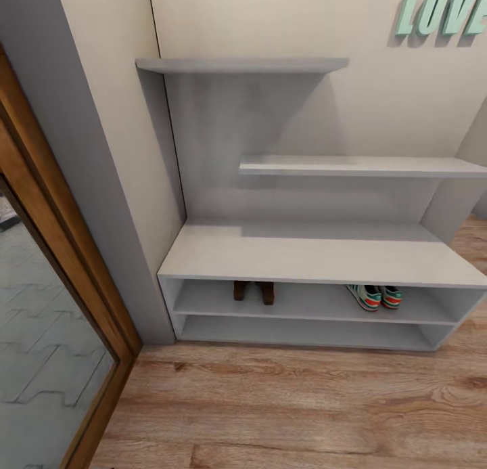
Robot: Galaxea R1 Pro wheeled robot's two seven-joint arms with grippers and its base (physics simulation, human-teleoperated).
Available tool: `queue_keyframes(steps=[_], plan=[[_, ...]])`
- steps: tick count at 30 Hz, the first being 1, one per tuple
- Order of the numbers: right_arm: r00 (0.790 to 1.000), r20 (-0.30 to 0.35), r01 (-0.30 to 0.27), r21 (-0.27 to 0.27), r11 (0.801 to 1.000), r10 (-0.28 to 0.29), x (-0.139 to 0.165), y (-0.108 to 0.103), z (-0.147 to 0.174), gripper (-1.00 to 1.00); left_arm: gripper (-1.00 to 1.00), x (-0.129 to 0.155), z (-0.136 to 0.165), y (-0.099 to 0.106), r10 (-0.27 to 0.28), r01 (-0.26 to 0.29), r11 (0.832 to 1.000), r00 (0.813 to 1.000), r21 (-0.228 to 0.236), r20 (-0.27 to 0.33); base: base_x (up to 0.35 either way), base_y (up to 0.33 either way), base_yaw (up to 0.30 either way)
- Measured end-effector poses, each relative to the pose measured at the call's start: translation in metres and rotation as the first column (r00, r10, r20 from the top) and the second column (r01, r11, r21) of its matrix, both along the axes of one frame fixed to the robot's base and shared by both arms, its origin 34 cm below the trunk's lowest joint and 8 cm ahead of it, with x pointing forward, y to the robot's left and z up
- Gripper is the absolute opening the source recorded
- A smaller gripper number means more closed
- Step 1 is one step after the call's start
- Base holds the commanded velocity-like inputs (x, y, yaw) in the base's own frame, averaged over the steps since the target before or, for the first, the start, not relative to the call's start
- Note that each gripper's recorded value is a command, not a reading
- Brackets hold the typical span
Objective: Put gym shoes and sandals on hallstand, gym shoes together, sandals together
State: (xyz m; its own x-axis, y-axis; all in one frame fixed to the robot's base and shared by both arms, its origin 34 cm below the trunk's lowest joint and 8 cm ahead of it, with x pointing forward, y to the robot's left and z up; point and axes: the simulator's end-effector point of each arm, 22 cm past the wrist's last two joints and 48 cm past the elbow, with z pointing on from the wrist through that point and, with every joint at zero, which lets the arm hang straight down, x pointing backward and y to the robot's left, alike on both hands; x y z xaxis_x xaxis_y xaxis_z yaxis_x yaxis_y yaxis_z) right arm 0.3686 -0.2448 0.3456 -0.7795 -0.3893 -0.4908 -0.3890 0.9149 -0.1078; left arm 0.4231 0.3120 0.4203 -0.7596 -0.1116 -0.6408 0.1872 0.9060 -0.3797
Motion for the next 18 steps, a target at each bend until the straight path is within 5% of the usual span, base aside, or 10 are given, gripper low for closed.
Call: queue_keyframes(steps=[18], plan=[[1.0,0.0,0.0,0.0,1.0,0.0,0.0,0.0,0.0,1.0,1.0,-0.0006,0.0,0.0027,0.001,-0.001,1.0,1.0,0.003,-0.001,0.0,0.0,0.0]])
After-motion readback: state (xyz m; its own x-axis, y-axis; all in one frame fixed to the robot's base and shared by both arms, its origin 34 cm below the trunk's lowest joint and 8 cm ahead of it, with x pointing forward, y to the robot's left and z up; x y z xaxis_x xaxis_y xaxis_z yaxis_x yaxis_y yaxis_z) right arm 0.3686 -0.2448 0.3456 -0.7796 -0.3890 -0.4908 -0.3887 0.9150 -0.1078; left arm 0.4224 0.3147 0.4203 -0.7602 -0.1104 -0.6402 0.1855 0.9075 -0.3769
